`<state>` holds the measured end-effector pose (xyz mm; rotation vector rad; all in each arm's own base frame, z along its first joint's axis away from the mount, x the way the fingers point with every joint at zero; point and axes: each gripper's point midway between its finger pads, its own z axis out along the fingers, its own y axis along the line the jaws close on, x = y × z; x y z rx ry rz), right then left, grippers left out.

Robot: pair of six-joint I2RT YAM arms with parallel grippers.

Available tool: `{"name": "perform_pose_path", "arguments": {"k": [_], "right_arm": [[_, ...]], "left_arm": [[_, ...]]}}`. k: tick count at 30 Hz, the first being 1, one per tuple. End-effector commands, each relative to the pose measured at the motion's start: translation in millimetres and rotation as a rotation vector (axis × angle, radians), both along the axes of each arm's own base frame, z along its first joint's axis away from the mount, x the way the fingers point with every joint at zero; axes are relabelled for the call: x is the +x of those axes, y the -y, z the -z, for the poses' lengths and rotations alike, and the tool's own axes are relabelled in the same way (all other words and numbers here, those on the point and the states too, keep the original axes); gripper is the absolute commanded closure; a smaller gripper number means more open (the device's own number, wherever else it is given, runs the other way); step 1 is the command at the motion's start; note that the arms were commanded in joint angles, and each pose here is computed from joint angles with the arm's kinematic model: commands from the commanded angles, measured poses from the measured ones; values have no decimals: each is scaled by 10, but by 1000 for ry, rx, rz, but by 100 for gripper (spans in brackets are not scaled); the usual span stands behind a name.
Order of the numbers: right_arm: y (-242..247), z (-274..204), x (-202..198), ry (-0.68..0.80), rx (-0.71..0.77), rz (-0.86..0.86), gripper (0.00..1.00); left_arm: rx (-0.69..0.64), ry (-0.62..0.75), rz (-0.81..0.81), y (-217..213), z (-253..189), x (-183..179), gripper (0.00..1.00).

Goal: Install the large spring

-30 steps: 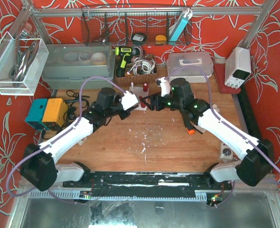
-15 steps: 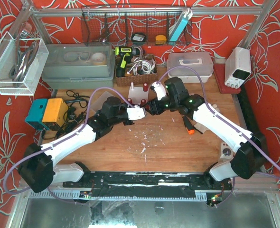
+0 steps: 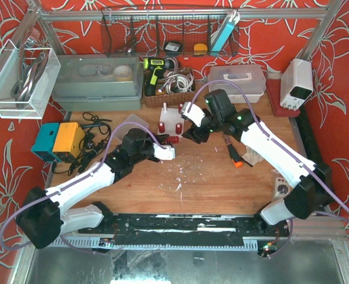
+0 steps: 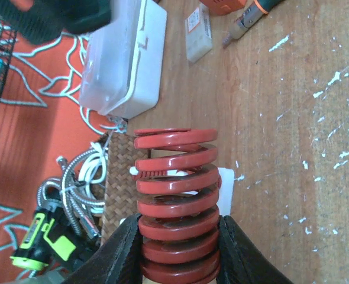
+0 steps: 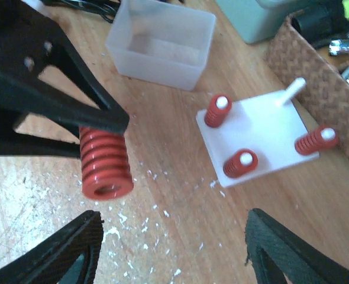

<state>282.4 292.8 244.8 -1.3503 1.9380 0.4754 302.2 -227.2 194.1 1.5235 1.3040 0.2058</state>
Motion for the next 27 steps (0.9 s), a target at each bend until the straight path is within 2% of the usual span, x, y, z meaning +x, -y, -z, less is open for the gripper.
{"name": "perform_pose_path", "arguments": {"k": [1, 3, 8, 20, 27], "right_arm": [[-101, 159, -241, -172, -59, -157, 35], [-134, 197, -220, -210, -82, -144, 39], [-191, 237, -193, -230, -117, -139, 41], [-440, 391, -343, -294, -154, -227, 38], [-491, 478, -248, -312, -191, -202, 53]], "left_arm": [[36, 181, 74, 34, -264, -38, 100], [59, 195, 83, 33, -249, -35, 100], [98, 219, 108, 60, -219, -44, 100], [140, 240, 142, 126, -157, -51, 100], [159, 250, 148, 142, -117, -41, 100]]}}
